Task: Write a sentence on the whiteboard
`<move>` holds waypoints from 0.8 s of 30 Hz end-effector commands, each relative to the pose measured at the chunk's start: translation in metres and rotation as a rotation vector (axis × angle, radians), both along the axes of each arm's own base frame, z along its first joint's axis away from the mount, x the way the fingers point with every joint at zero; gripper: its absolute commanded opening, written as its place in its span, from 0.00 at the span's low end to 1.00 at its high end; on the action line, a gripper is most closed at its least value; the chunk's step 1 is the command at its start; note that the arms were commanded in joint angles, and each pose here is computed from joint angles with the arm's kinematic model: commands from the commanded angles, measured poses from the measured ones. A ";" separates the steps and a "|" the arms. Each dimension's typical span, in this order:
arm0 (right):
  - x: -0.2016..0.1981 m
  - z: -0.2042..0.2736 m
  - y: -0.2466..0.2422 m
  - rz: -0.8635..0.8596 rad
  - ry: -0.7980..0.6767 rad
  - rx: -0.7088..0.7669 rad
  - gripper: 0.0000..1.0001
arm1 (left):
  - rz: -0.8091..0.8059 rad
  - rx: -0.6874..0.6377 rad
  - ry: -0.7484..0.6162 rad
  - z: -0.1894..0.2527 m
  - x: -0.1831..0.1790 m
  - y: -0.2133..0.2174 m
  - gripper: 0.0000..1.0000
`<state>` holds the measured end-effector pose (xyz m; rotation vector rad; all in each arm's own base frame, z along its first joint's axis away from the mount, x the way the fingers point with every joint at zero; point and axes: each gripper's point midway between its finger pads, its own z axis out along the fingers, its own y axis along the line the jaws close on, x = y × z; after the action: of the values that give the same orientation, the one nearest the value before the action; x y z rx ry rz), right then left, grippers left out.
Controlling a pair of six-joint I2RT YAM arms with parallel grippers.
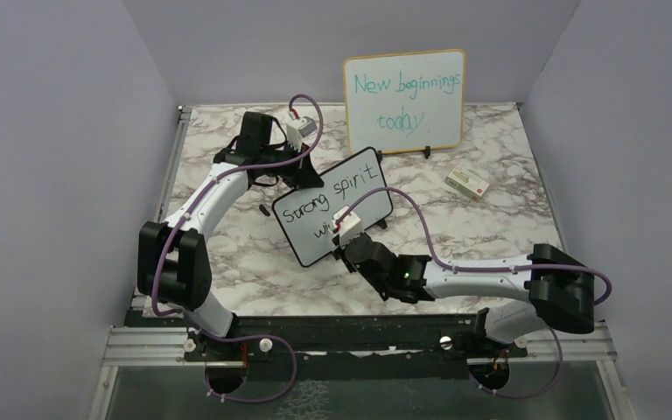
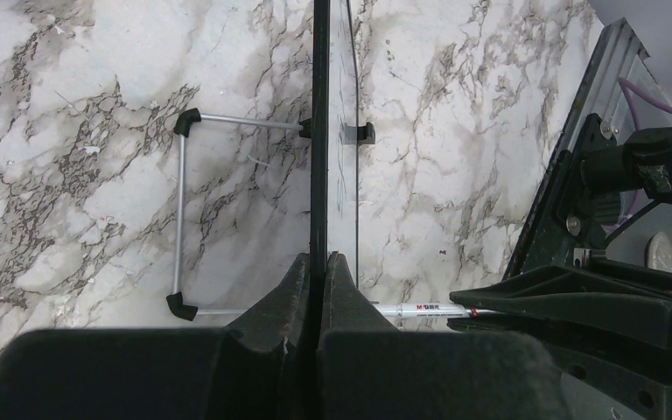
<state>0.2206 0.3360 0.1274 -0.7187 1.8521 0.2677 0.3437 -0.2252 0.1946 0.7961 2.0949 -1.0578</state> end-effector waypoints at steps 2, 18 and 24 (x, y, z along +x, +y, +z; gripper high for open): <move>-0.003 -0.008 -0.006 -0.013 0.034 -0.012 0.00 | 0.018 0.089 0.043 -0.029 -0.007 0.008 0.00; -0.007 -0.009 -0.007 -0.002 0.053 -0.010 0.00 | 0.020 0.090 0.041 -0.029 -0.006 0.008 0.00; -0.005 -0.003 -0.007 -0.007 0.040 0.010 0.00 | 0.020 0.090 0.041 -0.029 -0.006 0.008 0.00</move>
<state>0.2163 0.3310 0.1203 -0.7229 1.8913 0.2639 0.3435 -0.2254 0.1946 0.7962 2.0952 -1.0587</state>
